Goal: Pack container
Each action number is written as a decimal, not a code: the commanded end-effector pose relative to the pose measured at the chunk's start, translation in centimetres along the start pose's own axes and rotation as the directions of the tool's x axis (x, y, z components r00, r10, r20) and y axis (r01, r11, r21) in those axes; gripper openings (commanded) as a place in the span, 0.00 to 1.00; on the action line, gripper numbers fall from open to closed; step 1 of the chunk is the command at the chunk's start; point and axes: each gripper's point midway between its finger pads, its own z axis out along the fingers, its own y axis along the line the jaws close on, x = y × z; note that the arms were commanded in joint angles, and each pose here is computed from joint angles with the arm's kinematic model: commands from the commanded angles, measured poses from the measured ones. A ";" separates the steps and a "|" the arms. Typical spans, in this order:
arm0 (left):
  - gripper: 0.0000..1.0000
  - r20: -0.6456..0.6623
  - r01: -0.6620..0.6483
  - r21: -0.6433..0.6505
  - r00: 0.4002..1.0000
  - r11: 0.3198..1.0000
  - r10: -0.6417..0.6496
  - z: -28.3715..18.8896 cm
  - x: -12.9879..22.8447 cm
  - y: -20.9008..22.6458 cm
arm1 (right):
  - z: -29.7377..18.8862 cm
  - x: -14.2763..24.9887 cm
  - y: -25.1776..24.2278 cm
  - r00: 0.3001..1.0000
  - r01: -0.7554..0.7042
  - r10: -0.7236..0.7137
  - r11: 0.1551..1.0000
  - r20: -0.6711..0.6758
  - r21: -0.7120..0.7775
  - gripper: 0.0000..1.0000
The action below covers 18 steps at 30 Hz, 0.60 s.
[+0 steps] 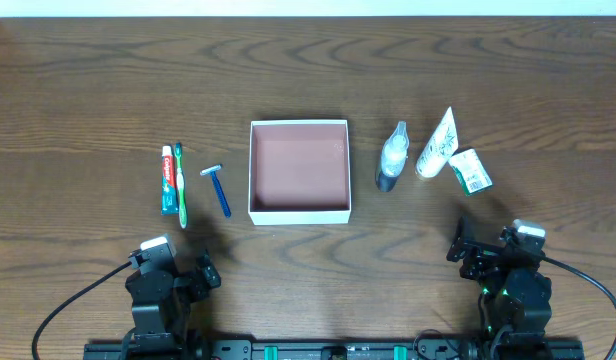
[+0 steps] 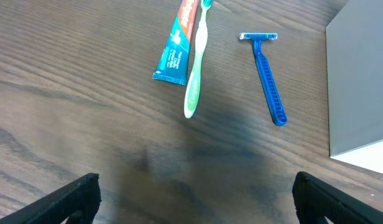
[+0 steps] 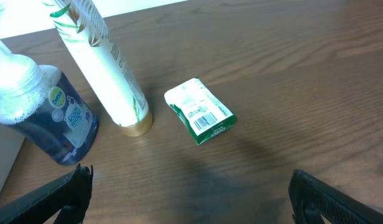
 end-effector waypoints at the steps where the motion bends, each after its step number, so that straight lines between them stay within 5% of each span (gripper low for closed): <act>1: 0.98 -0.015 -0.011 0.003 1.000 1.000 0.011 0.3 0.6 0.0 | 0.0 0.0 -0.2 1.000 0.010 -0.010 1.000 0.005 0.006 0.99; 14: 0.98 0.010 -0.011 -0.022 1.000 1.000 0.012 0.3 0.0 0.4 | 0.0 0.0 -0.2 1.000 0.010 -0.010 1.000 0.005 0.006 0.99; 18: 0.98 0.059 0.126 0.086 0.990 0.988 -0.132 0.2 -1.6 -1.5 | 0.0 0.0 -0.2 1.000 0.010 -0.010 1.000 0.005 0.006 0.99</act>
